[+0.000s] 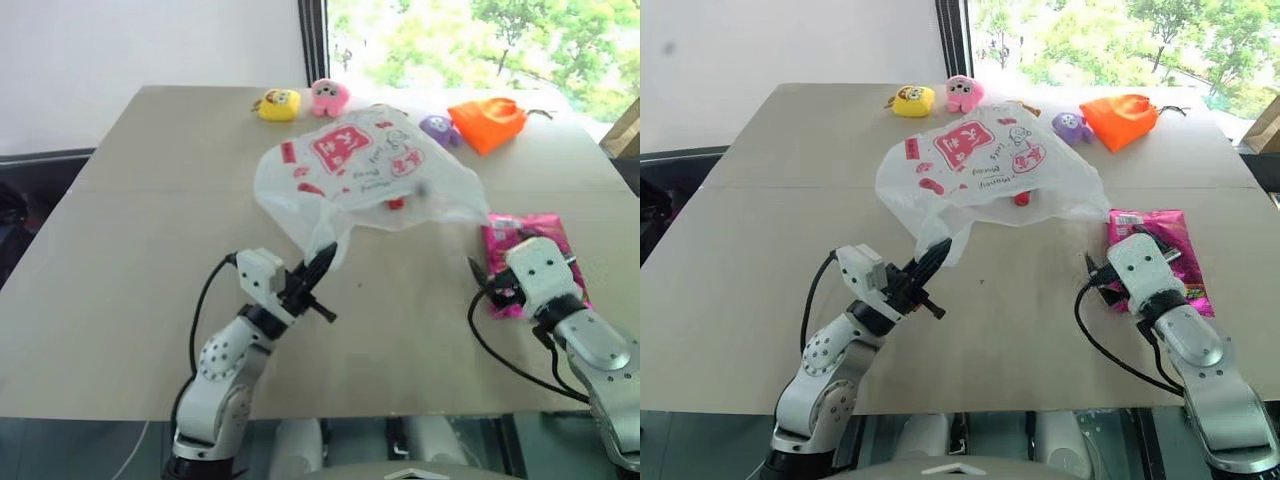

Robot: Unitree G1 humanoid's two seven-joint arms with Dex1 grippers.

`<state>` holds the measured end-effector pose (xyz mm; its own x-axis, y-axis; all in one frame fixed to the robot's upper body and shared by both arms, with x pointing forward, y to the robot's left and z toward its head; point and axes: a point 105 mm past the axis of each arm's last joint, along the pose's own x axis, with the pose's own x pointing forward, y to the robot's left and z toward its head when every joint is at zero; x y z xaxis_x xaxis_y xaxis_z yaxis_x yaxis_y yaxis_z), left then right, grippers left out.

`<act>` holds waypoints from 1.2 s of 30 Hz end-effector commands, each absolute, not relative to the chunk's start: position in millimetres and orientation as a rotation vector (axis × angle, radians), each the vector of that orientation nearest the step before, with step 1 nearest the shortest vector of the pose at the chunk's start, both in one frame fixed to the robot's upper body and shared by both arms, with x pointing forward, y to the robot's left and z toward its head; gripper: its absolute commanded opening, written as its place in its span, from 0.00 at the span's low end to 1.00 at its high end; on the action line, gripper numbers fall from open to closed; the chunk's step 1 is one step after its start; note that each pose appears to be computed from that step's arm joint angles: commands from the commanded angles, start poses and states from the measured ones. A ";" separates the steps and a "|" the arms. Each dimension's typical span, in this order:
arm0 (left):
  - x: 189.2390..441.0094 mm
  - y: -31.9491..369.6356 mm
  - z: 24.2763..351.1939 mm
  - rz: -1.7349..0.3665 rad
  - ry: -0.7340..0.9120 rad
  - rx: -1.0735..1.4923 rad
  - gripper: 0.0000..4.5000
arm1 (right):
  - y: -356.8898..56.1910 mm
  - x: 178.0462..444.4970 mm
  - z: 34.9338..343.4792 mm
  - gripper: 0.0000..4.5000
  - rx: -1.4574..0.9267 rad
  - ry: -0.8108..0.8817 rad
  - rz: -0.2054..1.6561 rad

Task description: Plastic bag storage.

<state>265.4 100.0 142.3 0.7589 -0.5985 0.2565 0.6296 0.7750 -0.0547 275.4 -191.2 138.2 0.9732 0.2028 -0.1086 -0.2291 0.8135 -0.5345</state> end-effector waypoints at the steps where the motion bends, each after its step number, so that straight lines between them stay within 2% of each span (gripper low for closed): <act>1: 265.0 98.4 148.4 -0.674 -0.255 -0.131 0.00 | -198.3 286.4 123.3 0.99 -0.629 0.099 0.175; 6: 260.8 103.7 143.7 -0.669 -0.238 -0.114 0.00 | -205.5 316.8 96.2 0.99 -0.618 0.175 0.087; 10: 259.9 110.6 144.0 -0.643 -0.240 -0.096 0.00 | -227.6 326.3 87.3 0.99 -0.696 0.234 -0.039; 13: 259.3 112.3 145.1 -0.628 -0.246 -0.098 0.00 | -240.8 325.7 80.9 0.99 -0.744 0.277 -0.090; 19: 255.2 108.4 144.1 -0.631 -0.245 -0.102 0.00 | -260.4 318.3 78.5 0.99 -0.696 0.337 -0.200; 25: 257.2 106.7 143.1 -0.636 -0.247 -0.102 0.00 | -281.0 307.5 77.1 0.99 -0.515 0.403 -0.350; 33: 260.4 101.9 143.6 -0.662 -0.253 -0.100 0.00 | -280.2 301.0 66.1 0.99 -0.290 0.486 -0.426; 34: 260.7 102.3 143.9 -0.662 -0.254 -0.099 0.00 | -281.5 300.7 65.9 0.90 -0.275 0.490 -0.439; 36: 261.2 102.9 144.2 -0.663 -0.255 -0.097 0.00 | -283.1 301.0 65.2 0.81 -0.250 0.496 -0.452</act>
<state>262.2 103.6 137.3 0.7729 -0.5895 0.2347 0.6113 0.7910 -0.0262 316.2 -260.4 85.5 0.8639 -0.3894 -0.3195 0.2896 0.9029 -0.3175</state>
